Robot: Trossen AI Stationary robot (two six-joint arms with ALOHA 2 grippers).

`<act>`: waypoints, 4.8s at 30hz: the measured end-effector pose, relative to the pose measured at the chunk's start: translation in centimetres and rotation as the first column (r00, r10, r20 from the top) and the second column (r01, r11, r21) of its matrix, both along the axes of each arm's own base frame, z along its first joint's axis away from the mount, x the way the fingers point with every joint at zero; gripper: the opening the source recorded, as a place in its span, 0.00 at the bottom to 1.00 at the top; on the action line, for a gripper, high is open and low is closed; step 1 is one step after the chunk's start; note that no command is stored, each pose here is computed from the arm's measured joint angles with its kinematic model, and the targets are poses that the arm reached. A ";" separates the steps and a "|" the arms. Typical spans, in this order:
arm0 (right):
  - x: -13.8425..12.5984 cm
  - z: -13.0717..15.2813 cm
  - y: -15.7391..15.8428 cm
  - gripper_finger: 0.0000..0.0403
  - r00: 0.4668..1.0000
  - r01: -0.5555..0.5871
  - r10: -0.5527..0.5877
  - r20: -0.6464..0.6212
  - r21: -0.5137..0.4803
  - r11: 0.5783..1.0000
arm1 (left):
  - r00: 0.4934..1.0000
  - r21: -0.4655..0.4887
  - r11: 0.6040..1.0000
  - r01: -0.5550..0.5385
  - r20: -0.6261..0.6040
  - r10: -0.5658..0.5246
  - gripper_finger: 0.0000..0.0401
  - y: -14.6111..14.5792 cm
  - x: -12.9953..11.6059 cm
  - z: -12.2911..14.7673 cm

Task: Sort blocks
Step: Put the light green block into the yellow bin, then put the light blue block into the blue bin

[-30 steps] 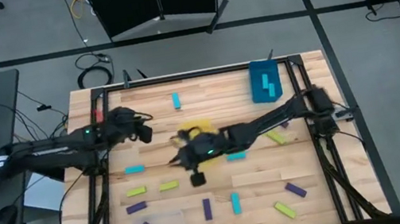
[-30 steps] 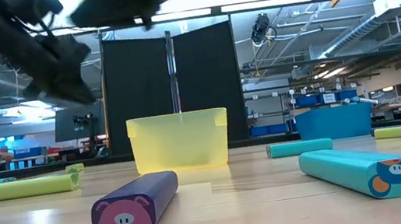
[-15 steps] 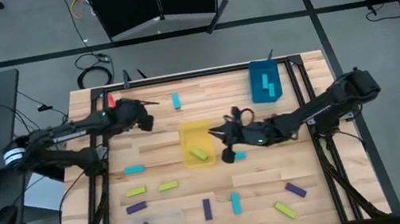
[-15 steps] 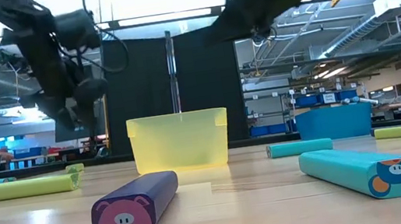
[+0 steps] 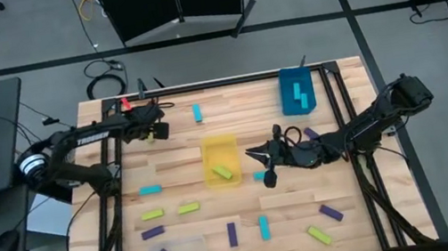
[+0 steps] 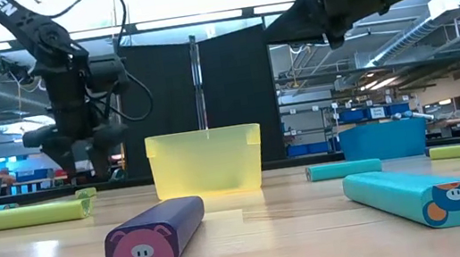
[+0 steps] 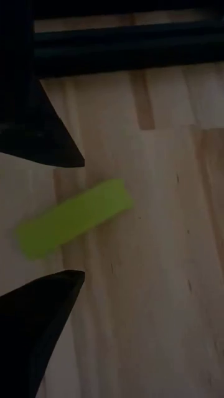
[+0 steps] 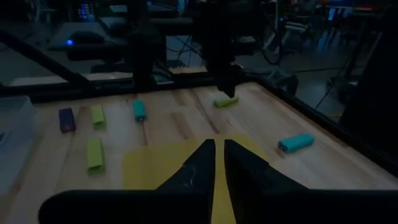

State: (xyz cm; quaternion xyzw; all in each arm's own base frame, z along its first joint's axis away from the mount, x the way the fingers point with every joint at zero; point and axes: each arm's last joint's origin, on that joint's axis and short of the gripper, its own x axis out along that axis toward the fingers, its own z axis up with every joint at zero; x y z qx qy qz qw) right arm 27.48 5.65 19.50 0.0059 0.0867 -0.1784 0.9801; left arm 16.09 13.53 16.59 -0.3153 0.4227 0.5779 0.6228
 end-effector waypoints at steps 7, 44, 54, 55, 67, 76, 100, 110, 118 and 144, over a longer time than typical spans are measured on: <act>0.0 0.2 0.1 0.11 1.000 0.010 -0.010 0.009 -0.029 1.000 | 0.999 -0.063 0.997 0.040 -0.012 -0.041 0.73 0.6 0.5 -1.4; 0.1 1.1 0.4 0.11 0.995 0.003 -0.001 0.100 -0.020 1.000 | 0.955 0.000 0.955 0.297 -0.001 -0.297 0.25 1.5 2.9 -1.2; 0.1 1.3 0.2 0.11 0.993 0.008 -0.005 0.116 -0.025 1.000 | 0.801 0.298 0.834 0.464 0.262 -0.539 0.25 -2.0 5.1 4.8; 0.1 1.3 0.2 0.11 0.993 0.009 -0.005 0.115 -0.033 0.999 | 0.758 0.337 0.806 0.486 0.296 -0.581 0.25 -2.6 5.6 5.4; 0.2 2.7 0.1 0.11 0.975 0.021 -0.001 0.223 -0.088 0.996 | 0.392 0.553 0.547 0.629 0.382 -0.837 0.25 -8.9 11.7 5.3; 0.1 2.8 0.4 0.11 0.973 0.008 0.011 0.232 -0.083 0.996 | 0.393 0.481 0.544 0.688 0.383 -0.836 0.40 -10.2 12.9 2.8; 1.2 1.0 0.7 0.13 0.981 0.059 -0.034 -0.192 0.130 0.990 | 0.350 0.637 0.467 0.614 0.310 -0.884 0.59 -11.1 8.6 9.3; 0.4 2.3 0.9 0.28 0.811 0.050 0.046 -0.583 0.147 0.988 | 0.484 0.658 0.515 0.549 0.252 -0.838 0.59 -11.1 2.5 12.4; -0.8 -0.6 1.0 0.43 0.754 -0.002 0.180 -0.632 0.271 0.963 | 0.518 0.658 0.533 0.532 0.246 -0.820 0.59 -11.2 0.4 11.4; 1.3 -8.9 0.8 0.37 0.666 0.011 0.213 -0.715 0.294 0.956 | 0.557 0.597 0.626 0.502 0.330 -0.762 0.59 -11.2 -0.2 7.3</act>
